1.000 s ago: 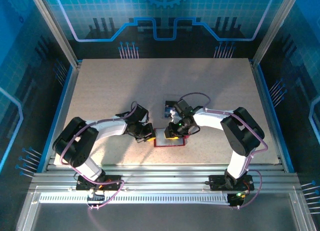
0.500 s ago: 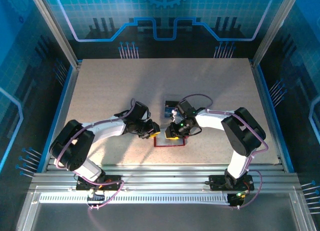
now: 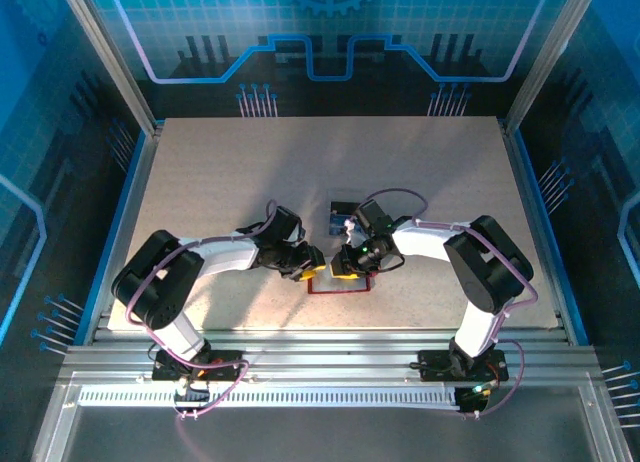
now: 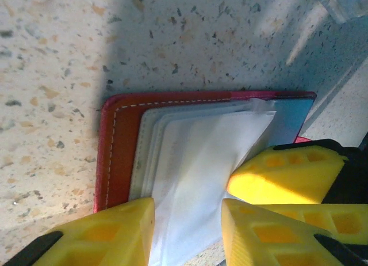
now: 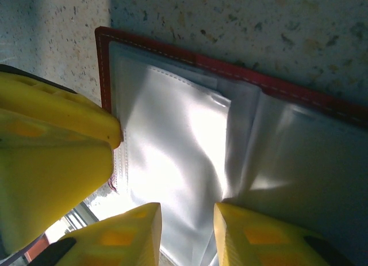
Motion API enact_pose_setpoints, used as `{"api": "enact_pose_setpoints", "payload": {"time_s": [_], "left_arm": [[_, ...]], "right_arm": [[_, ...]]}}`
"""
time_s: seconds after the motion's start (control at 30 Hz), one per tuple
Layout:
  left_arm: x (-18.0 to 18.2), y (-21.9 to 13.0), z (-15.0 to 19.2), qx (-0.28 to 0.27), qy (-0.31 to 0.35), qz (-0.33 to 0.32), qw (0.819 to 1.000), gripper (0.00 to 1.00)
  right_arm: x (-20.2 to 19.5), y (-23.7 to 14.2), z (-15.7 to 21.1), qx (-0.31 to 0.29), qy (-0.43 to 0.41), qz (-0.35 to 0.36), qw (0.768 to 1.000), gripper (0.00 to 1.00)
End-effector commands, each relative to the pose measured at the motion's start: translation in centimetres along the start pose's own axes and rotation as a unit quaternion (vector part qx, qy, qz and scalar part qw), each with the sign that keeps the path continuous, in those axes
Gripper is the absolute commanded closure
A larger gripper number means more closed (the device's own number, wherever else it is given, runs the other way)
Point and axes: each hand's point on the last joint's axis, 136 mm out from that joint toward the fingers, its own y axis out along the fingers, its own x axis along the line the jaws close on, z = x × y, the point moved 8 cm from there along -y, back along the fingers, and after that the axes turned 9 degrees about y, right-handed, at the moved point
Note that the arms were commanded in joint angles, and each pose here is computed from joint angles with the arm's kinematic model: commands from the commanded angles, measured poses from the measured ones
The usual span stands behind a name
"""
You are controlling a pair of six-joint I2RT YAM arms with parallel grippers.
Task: Take the credit cards out of the card holder
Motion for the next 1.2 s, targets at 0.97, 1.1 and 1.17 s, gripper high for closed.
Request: {"api": "enact_pose_setpoints", "payload": {"time_s": [0.97,1.1,1.17], "left_arm": [[-1.7,1.0,0.1,0.017,0.006,0.039,0.999,0.74],[-1.7,0.8,0.1,0.014,0.006,0.036,0.999,0.71],[-1.9,0.7,0.1,0.014,0.009,0.038,0.999,0.70]], "right_arm": [[-1.3,-0.3,0.6,0.001,0.025,0.002,1.000,0.68],[-0.2,-1.5,0.5,-0.021,0.011,-0.015,1.000,0.66],[0.3,-2.3,0.5,-0.032,0.007,-0.025,0.999,0.66]]}}
